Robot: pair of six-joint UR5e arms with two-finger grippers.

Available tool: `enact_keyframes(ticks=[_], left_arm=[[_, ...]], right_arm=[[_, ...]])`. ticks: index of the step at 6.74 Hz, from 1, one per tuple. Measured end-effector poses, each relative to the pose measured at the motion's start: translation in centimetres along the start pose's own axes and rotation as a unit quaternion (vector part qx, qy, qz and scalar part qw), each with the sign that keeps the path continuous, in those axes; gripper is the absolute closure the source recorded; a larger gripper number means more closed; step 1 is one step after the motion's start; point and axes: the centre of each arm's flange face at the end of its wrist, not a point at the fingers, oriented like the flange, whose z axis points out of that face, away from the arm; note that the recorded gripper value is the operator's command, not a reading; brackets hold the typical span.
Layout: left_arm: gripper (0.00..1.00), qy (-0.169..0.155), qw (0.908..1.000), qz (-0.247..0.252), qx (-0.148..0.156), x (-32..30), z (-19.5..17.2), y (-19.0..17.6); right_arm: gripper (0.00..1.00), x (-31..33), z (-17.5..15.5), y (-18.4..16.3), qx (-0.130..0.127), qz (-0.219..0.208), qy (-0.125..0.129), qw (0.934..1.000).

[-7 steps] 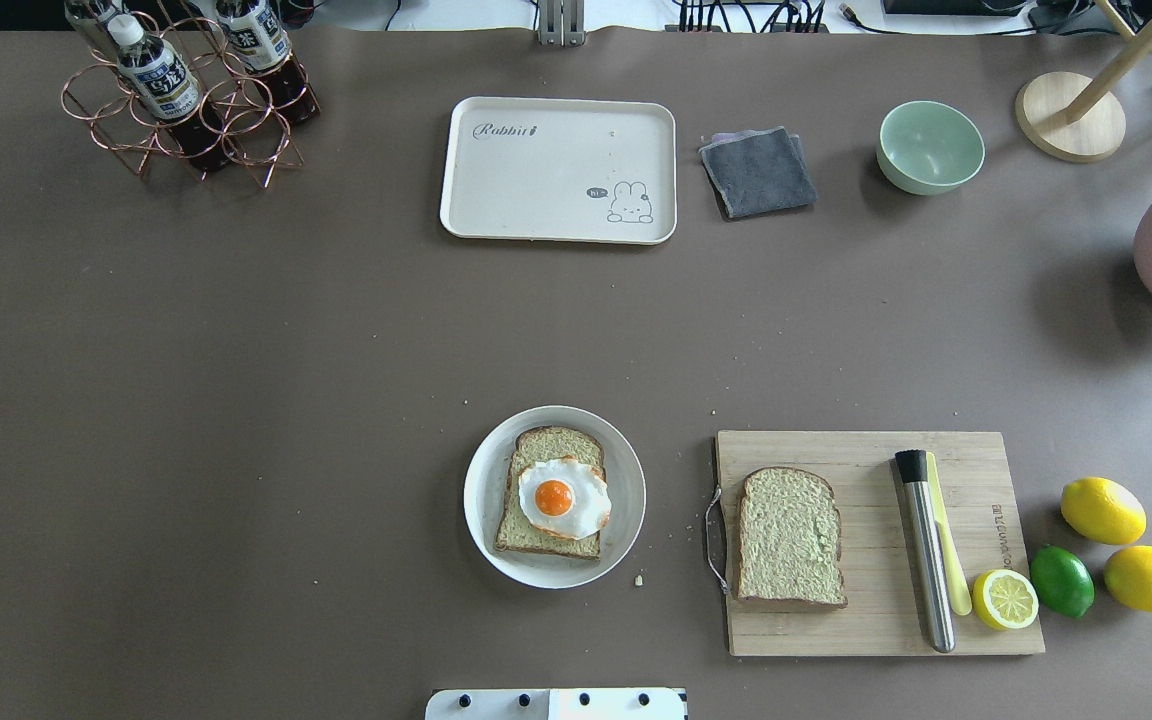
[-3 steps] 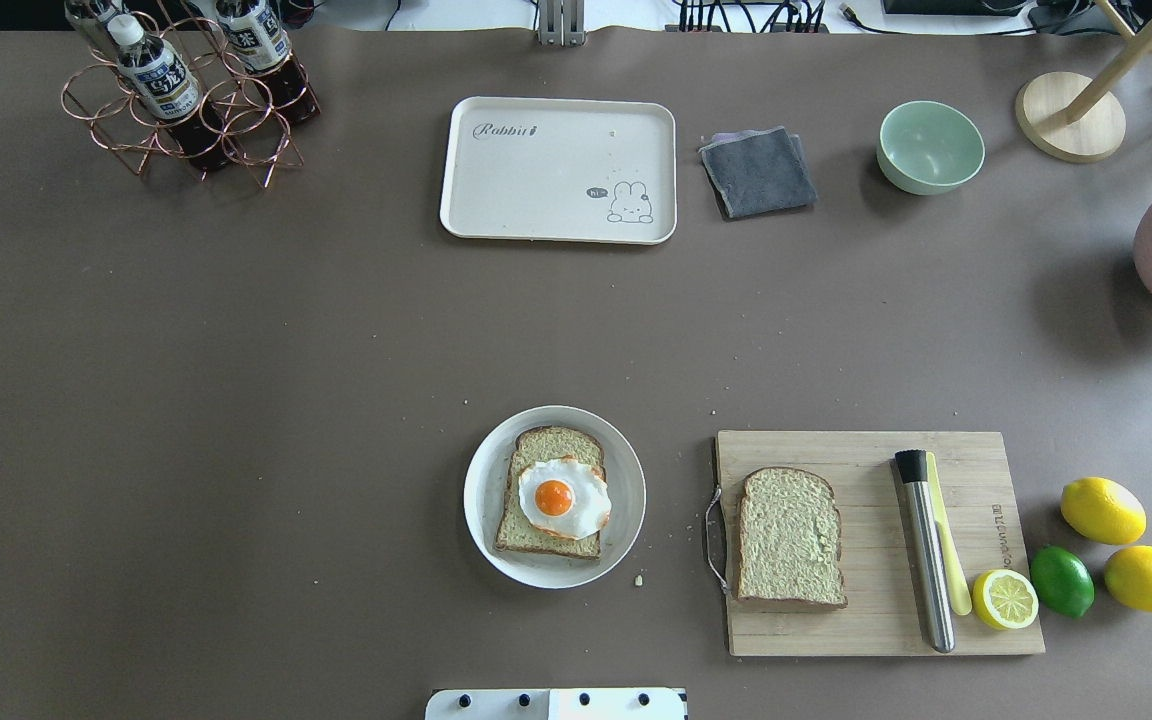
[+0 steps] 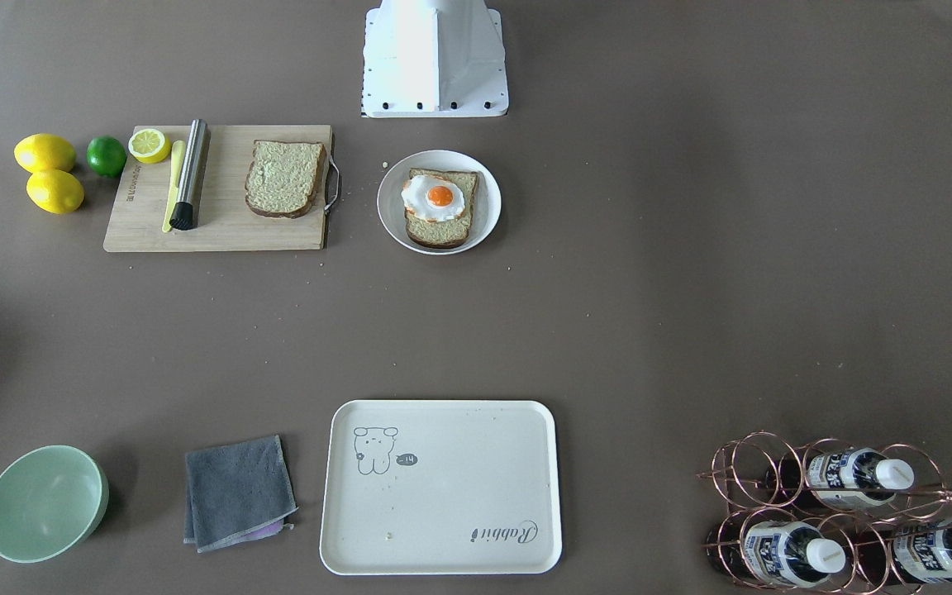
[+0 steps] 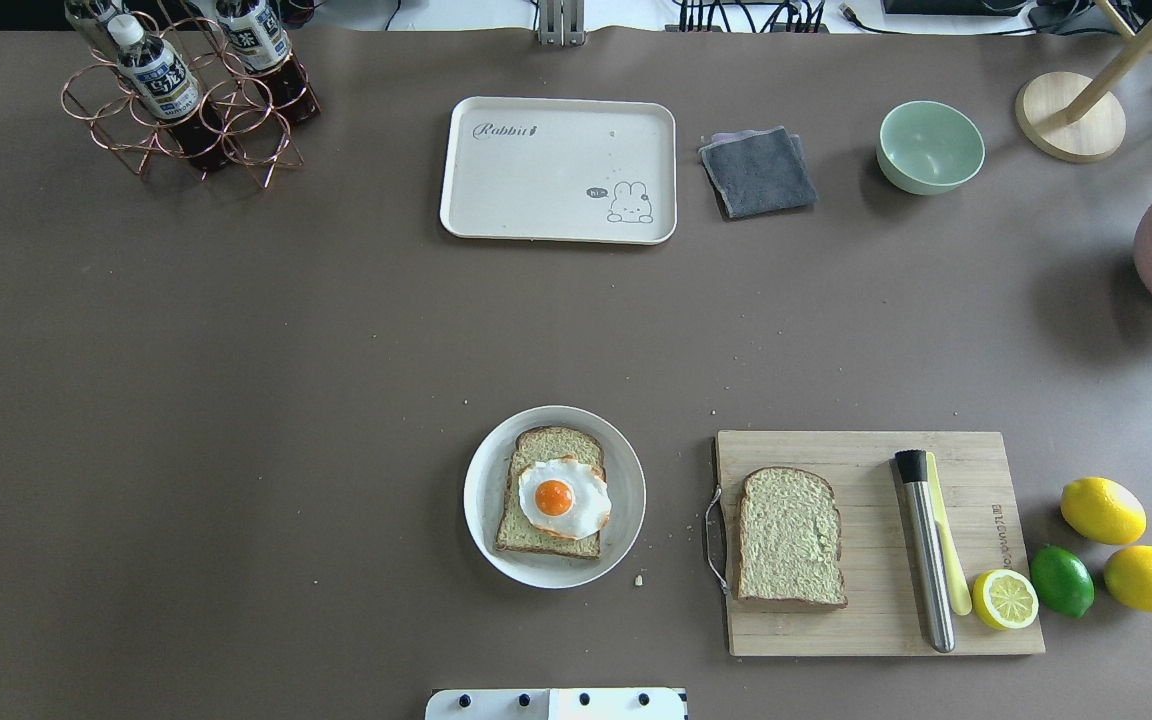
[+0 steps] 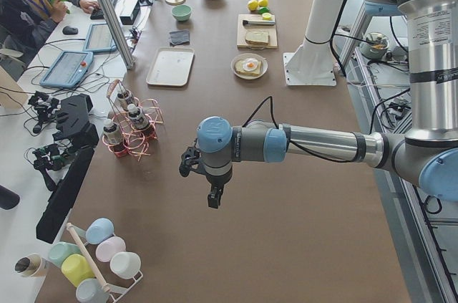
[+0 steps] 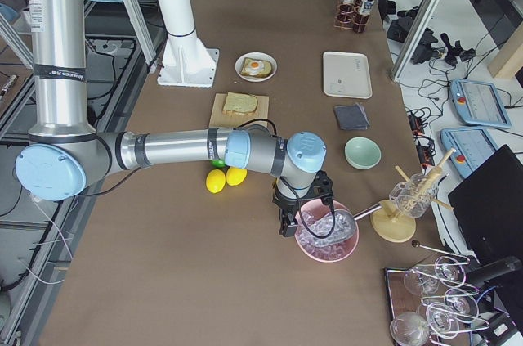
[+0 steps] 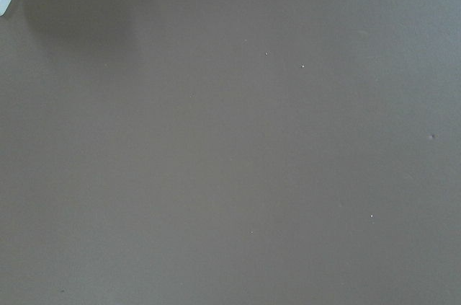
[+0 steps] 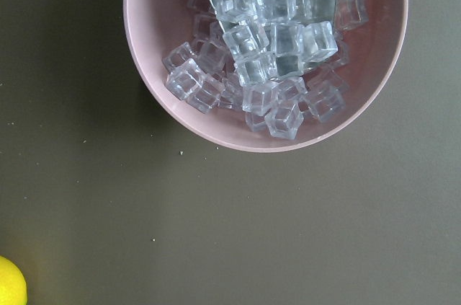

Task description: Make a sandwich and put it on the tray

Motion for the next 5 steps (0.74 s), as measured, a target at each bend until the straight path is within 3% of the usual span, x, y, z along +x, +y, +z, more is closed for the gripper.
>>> enact_keyframes(ticks=[5], left_arm=[[0.02,0.0,1.0,-0.005,0.006,0.52,-0.39,-0.17]], right_arm=[[0.0,-0.22,0.05,0.19,0.003,-0.005,-0.004,1.0]])
